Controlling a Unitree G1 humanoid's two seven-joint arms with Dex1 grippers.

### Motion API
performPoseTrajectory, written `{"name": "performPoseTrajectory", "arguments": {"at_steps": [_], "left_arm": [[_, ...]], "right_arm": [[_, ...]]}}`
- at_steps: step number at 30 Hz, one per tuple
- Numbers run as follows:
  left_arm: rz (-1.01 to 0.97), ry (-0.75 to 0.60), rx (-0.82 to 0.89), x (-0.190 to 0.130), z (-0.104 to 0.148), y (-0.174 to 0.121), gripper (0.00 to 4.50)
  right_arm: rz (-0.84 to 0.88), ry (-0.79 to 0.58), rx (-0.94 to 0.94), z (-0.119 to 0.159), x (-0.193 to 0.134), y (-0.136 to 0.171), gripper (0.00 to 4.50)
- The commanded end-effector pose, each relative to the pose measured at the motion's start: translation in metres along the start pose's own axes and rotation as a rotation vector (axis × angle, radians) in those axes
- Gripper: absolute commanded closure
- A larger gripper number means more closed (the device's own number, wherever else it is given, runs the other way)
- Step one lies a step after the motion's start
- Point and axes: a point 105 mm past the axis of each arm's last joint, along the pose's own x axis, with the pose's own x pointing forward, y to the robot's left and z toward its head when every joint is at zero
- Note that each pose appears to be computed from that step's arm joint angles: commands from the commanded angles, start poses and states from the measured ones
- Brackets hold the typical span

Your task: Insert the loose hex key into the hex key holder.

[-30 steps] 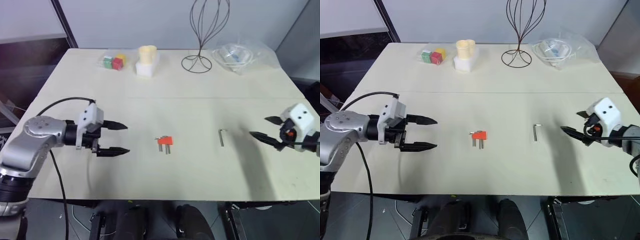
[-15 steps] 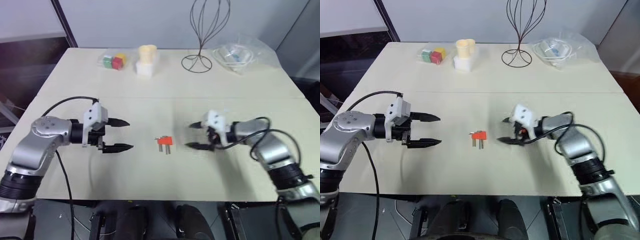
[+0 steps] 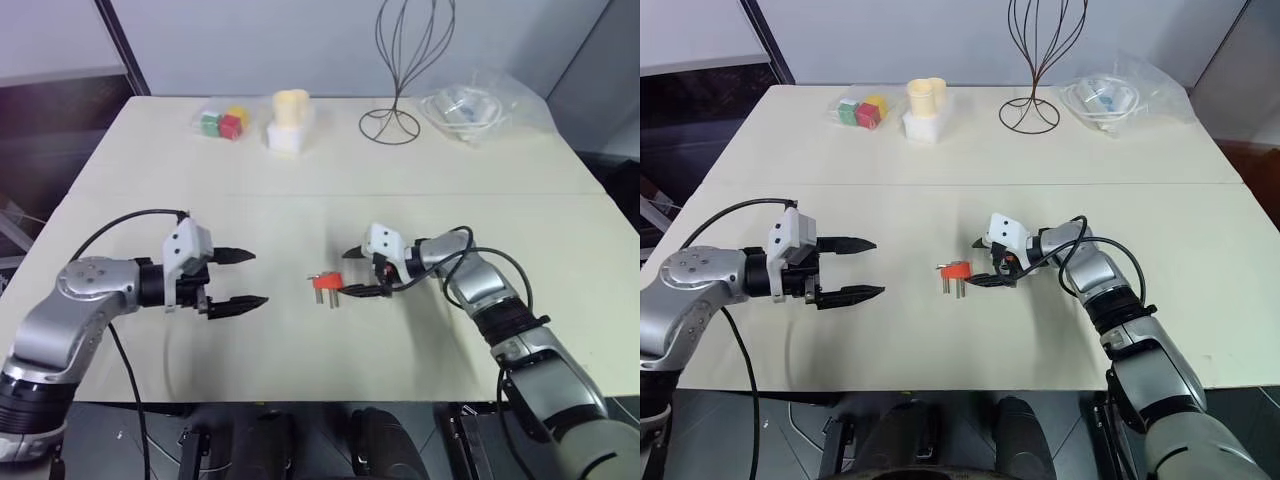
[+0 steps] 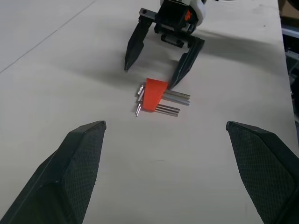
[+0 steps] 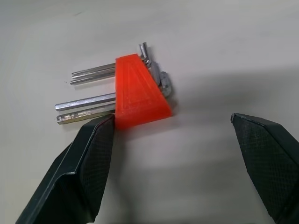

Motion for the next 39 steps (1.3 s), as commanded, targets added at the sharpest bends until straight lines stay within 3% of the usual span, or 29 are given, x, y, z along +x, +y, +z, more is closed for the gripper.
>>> {"name": "performPoseTrajectory", "arguments": {"at_steps": [1,11,14,17,19,24,27,31,34,39], "left_arm": [[0.029,-0.026,0.035,-0.006,0.011,0.0,0.19],[0.048,-0.032,0.029,-0.004,0.01,0.003,0.19],[0.051,-0.032,0.027,-0.003,0.01,0.004,0.13],[0.055,-0.035,0.025,-0.002,0.011,0.004,0.13],[0.058,-0.036,0.025,-0.002,0.011,0.005,0.13],[0.064,-0.038,0.023,-0.001,0.011,0.006,0.13],[0.077,-0.047,0.015,-0.001,0.012,0.01,0.13],[0.137,-0.093,-0.031,-0.006,0.015,0.031,0.13],[0.181,-0.152,-0.075,-0.01,0.024,0.05,0.13],[0.137,-0.27,-0.166,-0.001,0.043,0.066,0.13]], "right_arm": [[0.024,-0.013,-0.03,0.006,0.0,0.001,0.39],[0.072,-0.027,-0.055,0.004,0.013,0.015,0.39],[0.068,-0.044,-0.067,0.008,0.018,0.015,1.26],[0.064,-0.046,-0.067,0.009,0.018,0.014,2.89],[0.063,-0.043,-0.07,0.008,0.018,0.014,3.49],[0.033,-0.045,-0.09,0.009,0.015,0.01,3.49],[-0.045,-0.06,-0.195,0.025,0.002,-0.003,3.49],[-0.145,-0.026,-0.466,0.053,-0.02,-0.02,3.49],[-0.271,0.001,-0.789,0.087,-0.043,-0.035,3.49],[-0.416,0.02,-1.171,0.122,-0.064,-0.047,3.49]]}}
